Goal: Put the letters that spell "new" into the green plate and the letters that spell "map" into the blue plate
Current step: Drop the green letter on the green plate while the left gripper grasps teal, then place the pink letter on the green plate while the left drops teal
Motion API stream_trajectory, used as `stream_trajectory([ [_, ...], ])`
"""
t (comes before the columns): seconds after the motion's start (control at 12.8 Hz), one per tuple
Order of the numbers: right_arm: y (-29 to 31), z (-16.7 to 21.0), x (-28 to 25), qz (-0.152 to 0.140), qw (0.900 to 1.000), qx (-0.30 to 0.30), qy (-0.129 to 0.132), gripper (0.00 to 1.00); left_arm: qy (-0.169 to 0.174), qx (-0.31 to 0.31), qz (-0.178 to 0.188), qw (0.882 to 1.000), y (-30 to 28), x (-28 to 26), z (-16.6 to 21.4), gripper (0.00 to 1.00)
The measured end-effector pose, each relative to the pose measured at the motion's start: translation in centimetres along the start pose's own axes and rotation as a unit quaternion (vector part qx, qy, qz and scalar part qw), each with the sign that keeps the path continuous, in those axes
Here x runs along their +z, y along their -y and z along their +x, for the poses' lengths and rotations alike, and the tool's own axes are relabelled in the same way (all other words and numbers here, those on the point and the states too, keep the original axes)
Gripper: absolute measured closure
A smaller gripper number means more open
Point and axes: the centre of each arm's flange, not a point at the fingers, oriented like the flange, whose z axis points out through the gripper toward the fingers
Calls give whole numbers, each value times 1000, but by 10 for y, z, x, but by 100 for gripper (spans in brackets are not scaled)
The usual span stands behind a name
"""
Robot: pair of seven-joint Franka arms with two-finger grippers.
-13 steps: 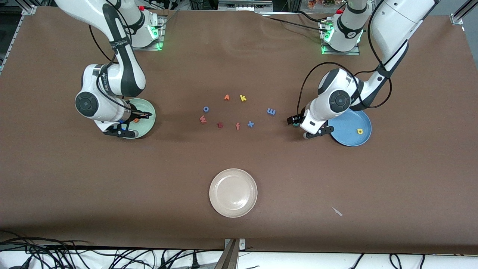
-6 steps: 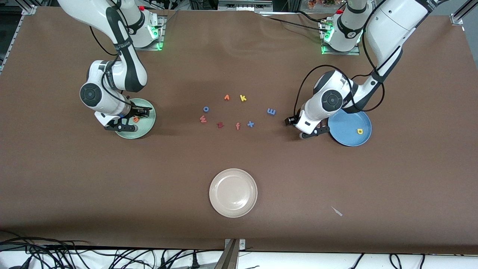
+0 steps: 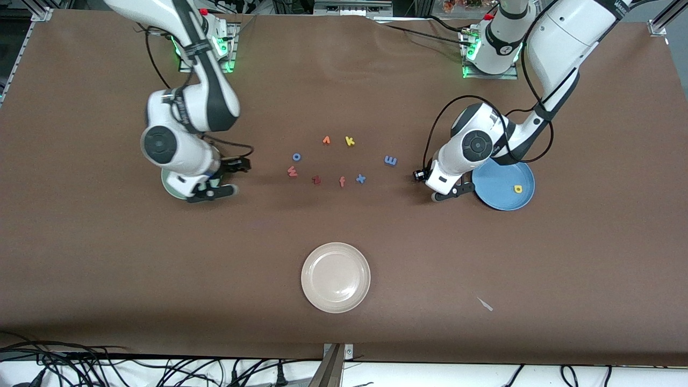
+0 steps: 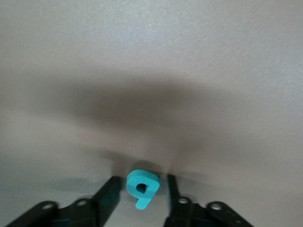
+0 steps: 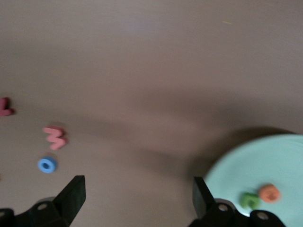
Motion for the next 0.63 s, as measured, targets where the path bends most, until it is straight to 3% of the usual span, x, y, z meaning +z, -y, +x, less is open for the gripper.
stream_trajectory([
  [0.08, 31, 3, 10, 0, 1000, -29, -7, 0, 0, 0, 0, 1000, 0, 0, 0, 57],
  [0.23, 78, 3, 39, -5, 998, -67, -13, 0, -2, 1, 0, 1000, -2, -3, 0, 67],
  [0.63, 112, 8, 90, -26, 994, -100, -48, 2, -1, 1, 2, 1000, -2, -4, 1, 69],
])
